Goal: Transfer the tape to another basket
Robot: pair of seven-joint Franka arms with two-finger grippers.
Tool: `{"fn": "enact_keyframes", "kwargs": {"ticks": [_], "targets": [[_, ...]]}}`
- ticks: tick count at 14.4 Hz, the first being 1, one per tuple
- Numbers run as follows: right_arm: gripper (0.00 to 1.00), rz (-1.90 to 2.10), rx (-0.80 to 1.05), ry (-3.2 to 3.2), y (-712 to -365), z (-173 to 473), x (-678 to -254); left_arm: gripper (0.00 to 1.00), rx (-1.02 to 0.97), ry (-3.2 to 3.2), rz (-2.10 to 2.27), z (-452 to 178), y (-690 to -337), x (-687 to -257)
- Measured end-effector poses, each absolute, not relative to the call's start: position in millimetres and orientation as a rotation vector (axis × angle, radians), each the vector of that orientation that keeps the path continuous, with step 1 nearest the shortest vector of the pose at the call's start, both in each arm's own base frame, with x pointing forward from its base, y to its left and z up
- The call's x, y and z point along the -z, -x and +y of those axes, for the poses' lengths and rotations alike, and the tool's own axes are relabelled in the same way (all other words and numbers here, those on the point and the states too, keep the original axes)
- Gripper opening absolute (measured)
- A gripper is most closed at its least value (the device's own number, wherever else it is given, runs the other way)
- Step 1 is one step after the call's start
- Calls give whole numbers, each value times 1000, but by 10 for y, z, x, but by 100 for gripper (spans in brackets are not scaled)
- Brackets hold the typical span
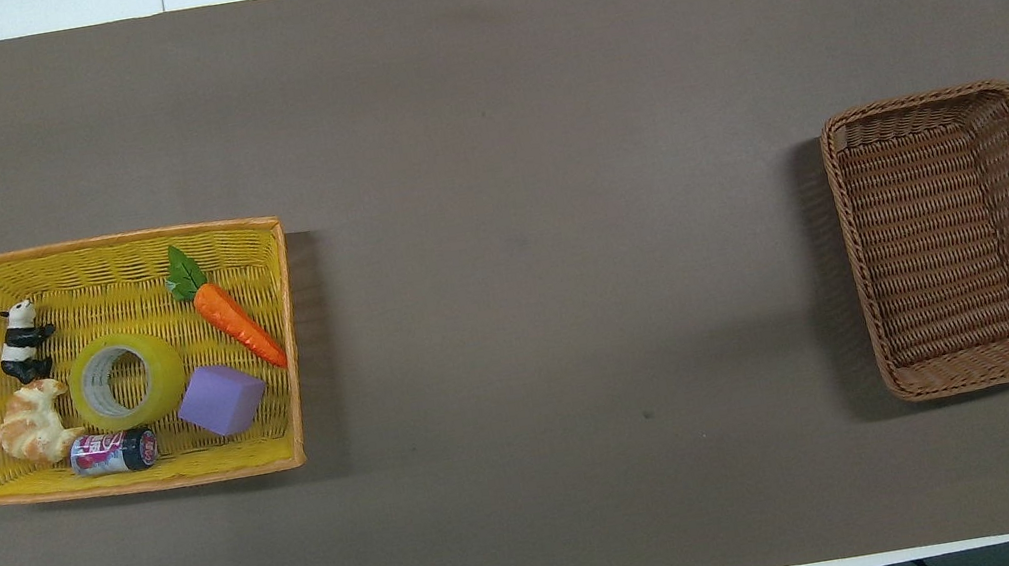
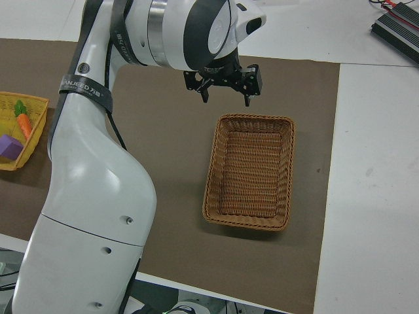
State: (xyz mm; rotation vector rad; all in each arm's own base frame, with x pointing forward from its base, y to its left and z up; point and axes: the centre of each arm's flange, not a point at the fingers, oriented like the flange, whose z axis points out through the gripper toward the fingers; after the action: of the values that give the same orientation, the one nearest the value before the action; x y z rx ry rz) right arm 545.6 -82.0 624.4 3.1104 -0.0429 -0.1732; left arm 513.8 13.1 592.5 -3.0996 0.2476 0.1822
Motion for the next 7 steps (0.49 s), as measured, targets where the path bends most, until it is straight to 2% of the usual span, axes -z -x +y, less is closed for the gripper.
{"fn": "enact_keyframes", "kwargs": {"ticks": [7], "targets": [[100, -35, 172, -3110, -5460, -794, -6245, 100, -182, 3100, 248, 131, -5138, -5925]]}}
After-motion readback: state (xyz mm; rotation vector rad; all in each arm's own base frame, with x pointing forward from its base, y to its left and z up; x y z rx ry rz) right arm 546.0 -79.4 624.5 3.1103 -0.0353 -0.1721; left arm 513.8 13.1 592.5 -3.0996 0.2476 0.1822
